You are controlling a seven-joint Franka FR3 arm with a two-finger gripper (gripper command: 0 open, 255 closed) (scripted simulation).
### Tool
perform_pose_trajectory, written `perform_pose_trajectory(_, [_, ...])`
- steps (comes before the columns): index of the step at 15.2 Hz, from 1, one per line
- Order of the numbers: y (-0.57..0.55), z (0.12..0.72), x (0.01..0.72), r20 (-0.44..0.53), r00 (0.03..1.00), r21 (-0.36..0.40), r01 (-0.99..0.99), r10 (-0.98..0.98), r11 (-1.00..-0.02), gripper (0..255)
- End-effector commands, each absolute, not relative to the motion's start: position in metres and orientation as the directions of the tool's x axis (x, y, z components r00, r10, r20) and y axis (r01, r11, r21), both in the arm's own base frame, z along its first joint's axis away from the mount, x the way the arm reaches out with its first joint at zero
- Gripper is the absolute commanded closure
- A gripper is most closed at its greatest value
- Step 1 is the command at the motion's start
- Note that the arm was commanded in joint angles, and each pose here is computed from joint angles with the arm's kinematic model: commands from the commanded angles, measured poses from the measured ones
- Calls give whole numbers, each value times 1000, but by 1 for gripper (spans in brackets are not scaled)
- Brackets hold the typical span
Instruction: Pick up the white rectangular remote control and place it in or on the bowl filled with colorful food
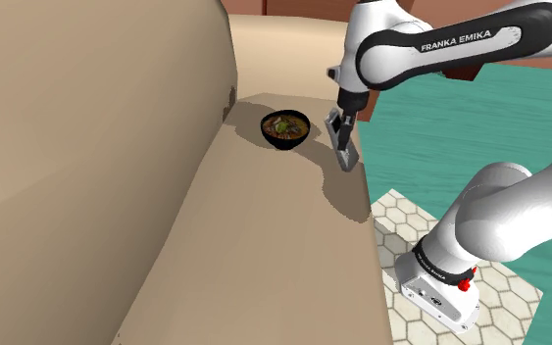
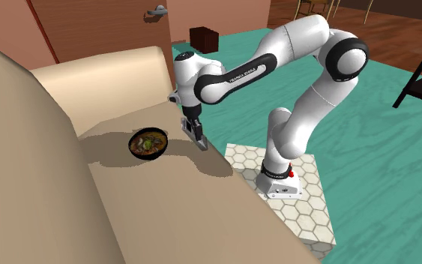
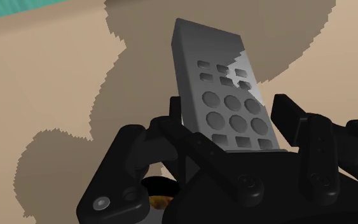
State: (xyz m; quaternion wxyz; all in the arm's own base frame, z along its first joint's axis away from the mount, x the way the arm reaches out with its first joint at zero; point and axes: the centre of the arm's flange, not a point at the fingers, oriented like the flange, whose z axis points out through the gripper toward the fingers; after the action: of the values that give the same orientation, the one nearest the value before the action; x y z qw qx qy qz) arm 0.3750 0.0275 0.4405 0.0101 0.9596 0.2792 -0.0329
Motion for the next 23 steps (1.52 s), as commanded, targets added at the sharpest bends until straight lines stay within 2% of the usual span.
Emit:
perform_pose_trajectory(1, [28,451,374,-69,842,1,536,535,-844,255])
perform_pose_trajectory(15, [28,523,374,-69,842,1,536,535,-844,255])
perform_pose_trajectory(23, [47,528,478,-69,842,1,536,535,-844,255])
